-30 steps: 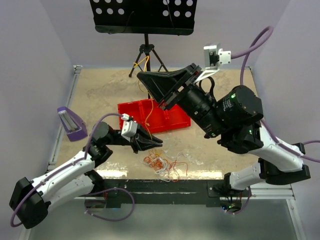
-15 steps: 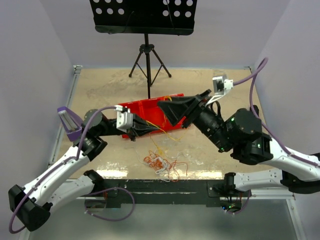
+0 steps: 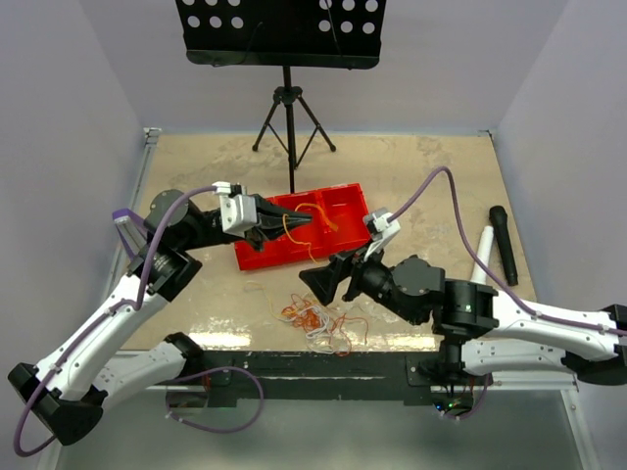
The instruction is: Untangle the cables
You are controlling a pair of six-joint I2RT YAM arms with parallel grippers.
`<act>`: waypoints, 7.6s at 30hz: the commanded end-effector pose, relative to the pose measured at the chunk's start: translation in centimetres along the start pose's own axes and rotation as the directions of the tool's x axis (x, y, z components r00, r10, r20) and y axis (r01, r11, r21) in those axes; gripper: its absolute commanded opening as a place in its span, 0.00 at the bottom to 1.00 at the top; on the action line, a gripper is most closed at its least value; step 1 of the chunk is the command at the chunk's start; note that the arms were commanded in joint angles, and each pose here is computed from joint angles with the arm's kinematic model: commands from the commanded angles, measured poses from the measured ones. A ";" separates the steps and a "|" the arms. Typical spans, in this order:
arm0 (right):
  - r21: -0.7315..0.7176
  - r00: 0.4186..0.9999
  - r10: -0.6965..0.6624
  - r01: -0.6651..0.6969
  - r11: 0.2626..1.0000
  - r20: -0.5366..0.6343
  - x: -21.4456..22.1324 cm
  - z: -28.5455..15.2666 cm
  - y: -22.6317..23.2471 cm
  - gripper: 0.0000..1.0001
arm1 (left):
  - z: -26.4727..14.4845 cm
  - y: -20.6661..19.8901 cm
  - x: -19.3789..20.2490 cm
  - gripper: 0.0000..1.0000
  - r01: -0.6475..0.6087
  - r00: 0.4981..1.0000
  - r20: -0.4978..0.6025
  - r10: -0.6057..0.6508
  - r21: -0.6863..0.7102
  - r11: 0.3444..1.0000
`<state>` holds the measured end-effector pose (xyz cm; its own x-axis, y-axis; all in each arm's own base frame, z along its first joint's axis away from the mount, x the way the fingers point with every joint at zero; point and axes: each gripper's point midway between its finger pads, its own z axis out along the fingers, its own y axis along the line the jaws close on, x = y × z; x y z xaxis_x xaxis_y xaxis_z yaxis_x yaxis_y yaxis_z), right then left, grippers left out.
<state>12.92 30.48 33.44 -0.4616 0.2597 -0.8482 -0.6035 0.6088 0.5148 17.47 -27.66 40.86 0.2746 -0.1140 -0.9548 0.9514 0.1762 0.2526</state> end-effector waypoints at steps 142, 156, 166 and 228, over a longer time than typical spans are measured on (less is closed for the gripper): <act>0.222 0.989 0.111 -0.129 0.966 0.095 1.4 1.1 -6.1 0.69 | -14.5 13.4 29.7 0.17 0.134 0.850 -0.091 -0.518 -0.915 0.381; 0.213 0.993 0.094 -0.106 0.971 0.065 1.4 3.9 -5.8 0.68 | -14.5 14.7 28.2 0.52 0.046 0.843 -0.187 -0.505 -0.910 0.413; 0.261 0.995 0.102 -0.102 0.960 0.011 2.9 5.2 -7.8 0.63 | -12.5 13.9 24.3 0.46 0.042 0.819 -0.292 -0.494 -0.828 0.559; 0.376 0.975 0.220 -0.218 0.901 0.040 4.8 -0.7 -12.6 0.62 | 2.0 2.1 21.4 0.00 -0.189 0.849 -0.497 0.182 0.035 0.981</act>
<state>17.17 24.08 23.06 -0.5851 0.3991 -0.7059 -0.2189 0.7605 0.6114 20.56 -30.10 11.58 0.3100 0.5381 -0.7838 0.9475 -0.1074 0.3011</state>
